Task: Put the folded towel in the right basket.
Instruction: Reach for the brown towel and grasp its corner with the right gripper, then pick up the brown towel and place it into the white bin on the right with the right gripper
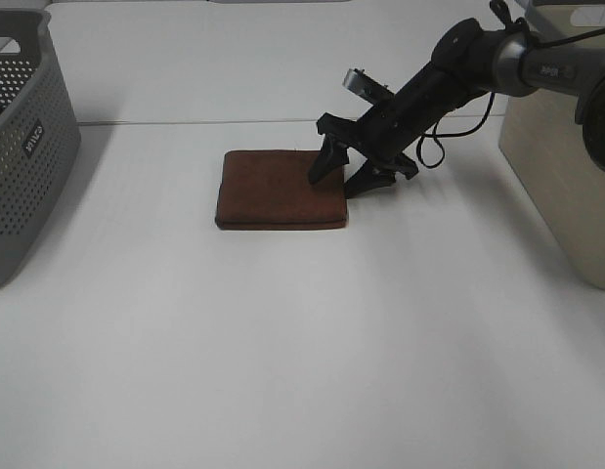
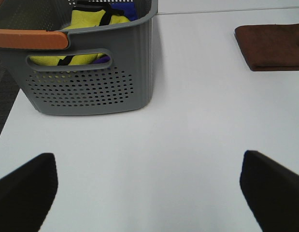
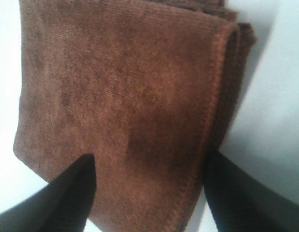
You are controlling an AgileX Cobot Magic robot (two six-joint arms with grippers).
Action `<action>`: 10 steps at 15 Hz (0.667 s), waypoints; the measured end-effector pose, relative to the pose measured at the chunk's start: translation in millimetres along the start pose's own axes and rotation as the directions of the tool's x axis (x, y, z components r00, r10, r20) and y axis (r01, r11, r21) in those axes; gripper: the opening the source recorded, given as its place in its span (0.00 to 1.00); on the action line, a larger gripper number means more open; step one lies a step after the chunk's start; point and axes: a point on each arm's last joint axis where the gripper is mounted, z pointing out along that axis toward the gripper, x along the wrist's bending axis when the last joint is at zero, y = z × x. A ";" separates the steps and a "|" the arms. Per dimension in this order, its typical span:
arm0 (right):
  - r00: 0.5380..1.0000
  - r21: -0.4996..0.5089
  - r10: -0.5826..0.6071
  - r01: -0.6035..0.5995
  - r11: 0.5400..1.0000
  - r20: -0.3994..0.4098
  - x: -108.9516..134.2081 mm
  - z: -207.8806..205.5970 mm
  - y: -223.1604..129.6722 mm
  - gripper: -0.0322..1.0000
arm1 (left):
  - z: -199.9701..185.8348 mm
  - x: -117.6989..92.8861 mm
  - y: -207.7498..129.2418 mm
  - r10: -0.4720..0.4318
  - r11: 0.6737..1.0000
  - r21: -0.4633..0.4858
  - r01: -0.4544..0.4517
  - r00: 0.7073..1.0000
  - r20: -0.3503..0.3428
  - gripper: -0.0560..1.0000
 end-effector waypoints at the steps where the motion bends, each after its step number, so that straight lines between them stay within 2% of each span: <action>1: 1.000 0.004 -0.006 0.006 1.000 0.000 2.0 2.5 -0.8 0.59 | 0.0 0.0 0.0 0.000 1.000 0.000 0.000 1.000 0.000 0.98; 3: 1.000 0.001 -0.008 0.008 1.000 -0.002 4.6 8.8 -1.8 0.44 | 0.0 0.0 0.0 0.000 1.000 0.000 0.000 1.000 0.000 0.98; 5: 1.000 0.006 -0.010 0.010 1.000 0.005 3.1 11.1 -2.7 0.16 | 0.0 0.0 0.0 0.000 1.000 0.000 0.000 1.000 0.000 0.98; 6: 1.000 0.007 -0.009 0.009 1.000 0.004 2.8 11.6 -2.9 0.09 | 0.0 0.0 0.0 0.000 1.000 0.000 0.000 1.000 0.000 0.98; 10: 0.999 -0.019 -0.050 0.050 0.999 0.009 12.1 -2.9 2.1 0.09 | 0.0 0.0 0.0 0.000 1.000 0.000 0.000 1.000 0.000 0.98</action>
